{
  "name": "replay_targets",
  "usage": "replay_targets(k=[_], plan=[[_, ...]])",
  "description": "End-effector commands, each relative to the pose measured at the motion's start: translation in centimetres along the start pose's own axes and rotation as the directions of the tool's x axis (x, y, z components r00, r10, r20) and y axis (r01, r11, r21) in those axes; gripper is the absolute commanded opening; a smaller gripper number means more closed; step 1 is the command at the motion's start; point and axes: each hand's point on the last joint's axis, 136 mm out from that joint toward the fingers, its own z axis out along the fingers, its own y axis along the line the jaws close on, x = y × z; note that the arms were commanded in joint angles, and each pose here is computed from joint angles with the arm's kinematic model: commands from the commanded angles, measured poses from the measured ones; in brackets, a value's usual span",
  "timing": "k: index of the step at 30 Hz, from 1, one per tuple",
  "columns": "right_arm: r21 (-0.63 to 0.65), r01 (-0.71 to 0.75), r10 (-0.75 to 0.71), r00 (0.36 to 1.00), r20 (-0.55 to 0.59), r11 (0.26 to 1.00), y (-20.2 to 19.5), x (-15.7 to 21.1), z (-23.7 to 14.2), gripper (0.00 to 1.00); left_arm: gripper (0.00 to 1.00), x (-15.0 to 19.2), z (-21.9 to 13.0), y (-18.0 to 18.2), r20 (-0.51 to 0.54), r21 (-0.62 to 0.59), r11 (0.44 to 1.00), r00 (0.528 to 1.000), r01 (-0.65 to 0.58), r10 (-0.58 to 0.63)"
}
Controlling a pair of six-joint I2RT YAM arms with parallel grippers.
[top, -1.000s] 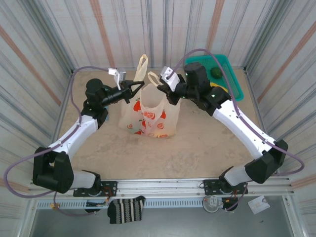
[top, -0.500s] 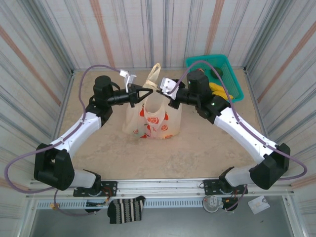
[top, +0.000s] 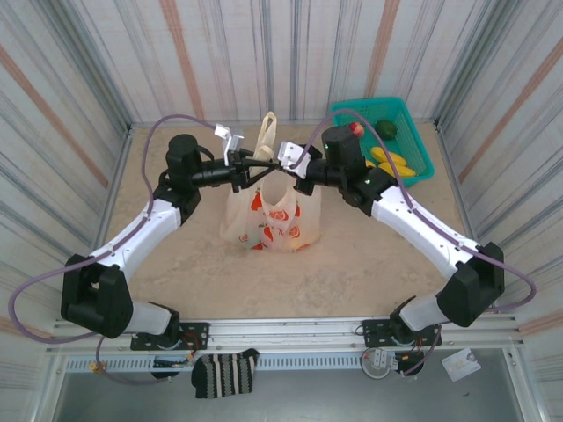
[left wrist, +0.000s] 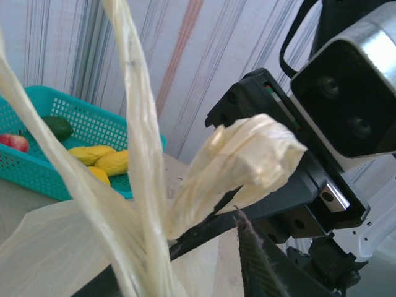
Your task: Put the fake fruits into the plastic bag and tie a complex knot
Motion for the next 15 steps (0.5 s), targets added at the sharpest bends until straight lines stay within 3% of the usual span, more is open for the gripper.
replay_targets(k=[1, 7, 15], plan=[[-0.005, 0.032, -0.032, 0.999, 0.015, 0.999, -0.1, -1.1, 0.5, 0.0, 0.43, -1.0, 0.3, -1.2, 0.017, 0.057, 0.997, 0.999, -0.044, 0.043], [-0.023, 0.057, -0.057, 0.998, 0.017, 0.998, 0.5, -1.2, 0.8, 0.0, 0.54, -1.0, 0.3, -1.0, 0.015, 0.048, 0.998, 0.999, -0.041, 0.04], [-0.039, 0.111, -0.111, 0.994, -0.005, 0.993, 1.6, -1.0, 1.5, 0.0, 0.59, -0.6, 0.4, -0.6, 0.006, 0.03, 0.999, 0.999, -0.034, 0.034]])
